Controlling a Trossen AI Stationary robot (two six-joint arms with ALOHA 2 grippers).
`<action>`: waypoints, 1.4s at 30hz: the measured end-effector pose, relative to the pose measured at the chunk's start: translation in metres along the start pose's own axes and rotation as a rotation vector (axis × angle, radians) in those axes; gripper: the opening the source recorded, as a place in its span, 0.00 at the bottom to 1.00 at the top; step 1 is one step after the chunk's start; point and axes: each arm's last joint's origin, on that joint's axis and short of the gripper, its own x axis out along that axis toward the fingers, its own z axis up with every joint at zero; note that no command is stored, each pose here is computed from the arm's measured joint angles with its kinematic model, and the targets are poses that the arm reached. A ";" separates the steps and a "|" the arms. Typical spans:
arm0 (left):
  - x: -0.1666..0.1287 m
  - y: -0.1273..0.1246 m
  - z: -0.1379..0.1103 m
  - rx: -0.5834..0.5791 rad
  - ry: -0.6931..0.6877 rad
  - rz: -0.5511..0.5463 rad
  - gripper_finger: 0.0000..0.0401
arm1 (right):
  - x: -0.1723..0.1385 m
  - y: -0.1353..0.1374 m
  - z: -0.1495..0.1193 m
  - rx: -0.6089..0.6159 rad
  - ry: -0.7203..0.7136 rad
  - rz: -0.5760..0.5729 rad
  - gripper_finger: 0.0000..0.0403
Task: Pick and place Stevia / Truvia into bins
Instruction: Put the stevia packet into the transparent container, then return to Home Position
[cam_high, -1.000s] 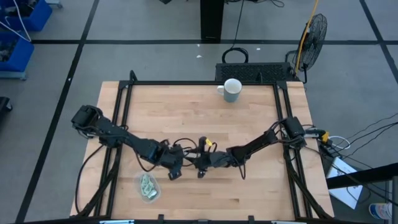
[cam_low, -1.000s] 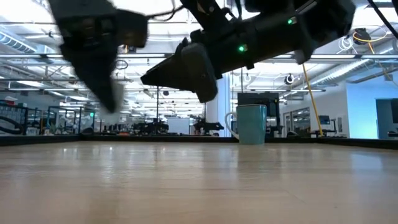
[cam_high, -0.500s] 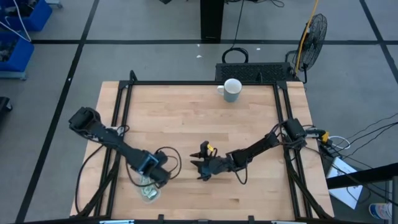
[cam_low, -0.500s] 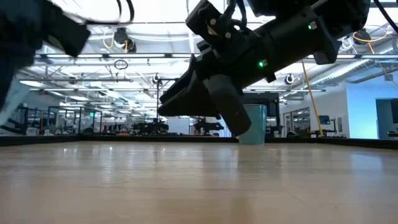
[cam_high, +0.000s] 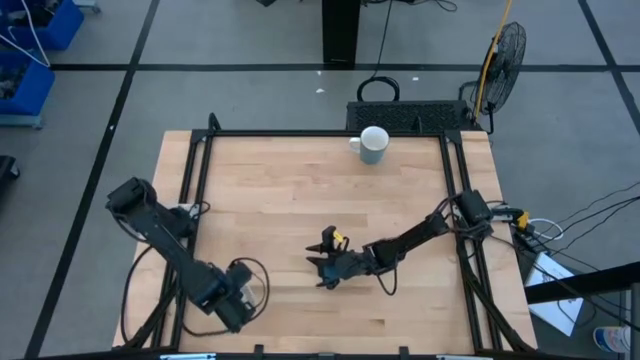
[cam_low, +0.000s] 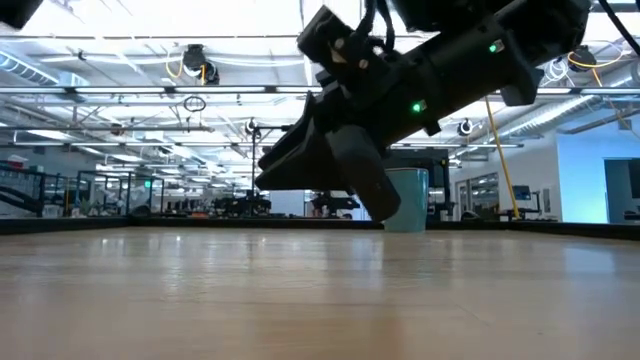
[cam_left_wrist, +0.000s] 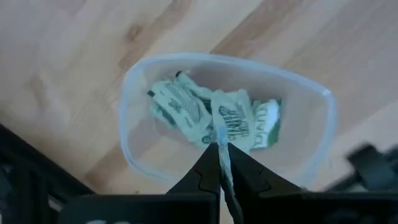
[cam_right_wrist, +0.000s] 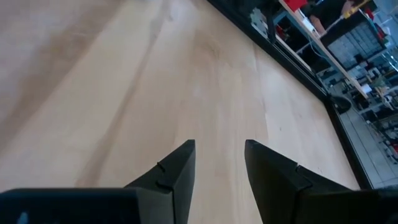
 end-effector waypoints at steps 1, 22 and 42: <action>0.005 0.000 -0.002 -0.001 -0.010 0.008 0.04 | -0.001 0.002 0.001 -0.002 -0.006 0.005 0.33; 0.009 0.001 0.022 -0.058 -0.106 -0.035 0.32 | -0.065 -0.037 0.034 -0.069 0.110 -0.032 0.33; -0.101 0.082 0.084 0.237 -0.799 0.038 0.33 | -0.255 -0.165 0.018 0.430 0.185 -0.093 0.33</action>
